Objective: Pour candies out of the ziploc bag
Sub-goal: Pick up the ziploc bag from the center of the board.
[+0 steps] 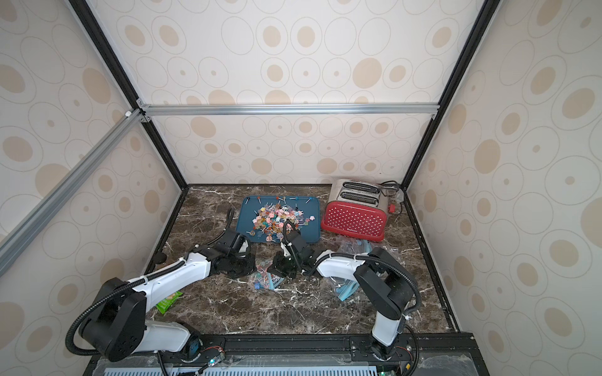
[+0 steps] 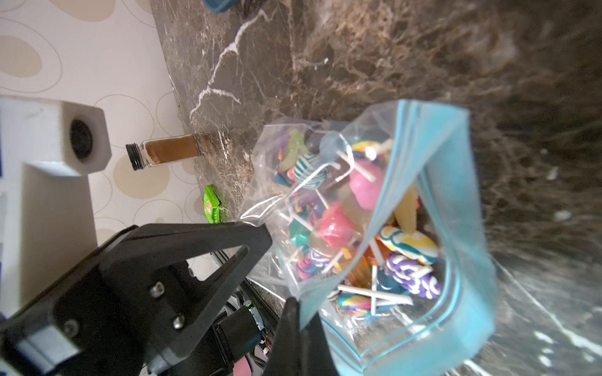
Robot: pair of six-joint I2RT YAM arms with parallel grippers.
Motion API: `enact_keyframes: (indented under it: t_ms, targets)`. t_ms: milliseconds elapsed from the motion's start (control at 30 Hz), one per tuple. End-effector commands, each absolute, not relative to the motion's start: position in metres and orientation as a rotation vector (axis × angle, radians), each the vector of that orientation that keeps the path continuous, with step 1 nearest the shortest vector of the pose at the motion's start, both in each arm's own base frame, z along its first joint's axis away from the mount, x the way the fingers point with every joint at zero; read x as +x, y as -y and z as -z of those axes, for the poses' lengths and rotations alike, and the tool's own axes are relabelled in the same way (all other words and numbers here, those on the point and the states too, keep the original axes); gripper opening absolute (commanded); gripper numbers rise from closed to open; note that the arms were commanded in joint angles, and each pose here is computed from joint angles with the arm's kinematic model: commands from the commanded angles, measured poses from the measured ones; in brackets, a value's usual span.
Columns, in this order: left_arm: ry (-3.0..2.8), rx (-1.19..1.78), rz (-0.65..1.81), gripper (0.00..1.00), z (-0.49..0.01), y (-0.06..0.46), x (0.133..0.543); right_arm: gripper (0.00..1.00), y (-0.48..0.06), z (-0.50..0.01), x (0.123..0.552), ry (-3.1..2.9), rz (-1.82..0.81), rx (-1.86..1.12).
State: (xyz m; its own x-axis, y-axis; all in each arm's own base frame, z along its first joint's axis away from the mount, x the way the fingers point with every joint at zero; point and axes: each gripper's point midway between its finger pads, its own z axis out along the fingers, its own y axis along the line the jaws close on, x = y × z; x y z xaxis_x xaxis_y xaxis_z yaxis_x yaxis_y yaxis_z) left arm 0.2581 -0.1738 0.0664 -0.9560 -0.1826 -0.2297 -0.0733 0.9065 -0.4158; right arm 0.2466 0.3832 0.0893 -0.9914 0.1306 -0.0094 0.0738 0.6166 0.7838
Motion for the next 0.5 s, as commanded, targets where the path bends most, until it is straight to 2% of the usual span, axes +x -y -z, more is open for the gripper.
enact_keyframes:
  t_ms: [0,200,467]
  targets:
    - [-2.760,-0.197,0.587,0.00,-0.083,0.171,0.265,0.00,-0.392,-0.124,0.252,-2.700,-1.343,0.072]
    - [-2.700,-0.191,0.569,0.00,-0.103,0.172,0.279,0.00,-0.398,-0.146,0.266,-2.667,-1.308,-0.001]
    - [-2.617,-0.152,0.514,0.00,-0.143,0.176,0.322,0.00,-0.400,-0.170,0.304,-2.639,-1.298,-0.045]
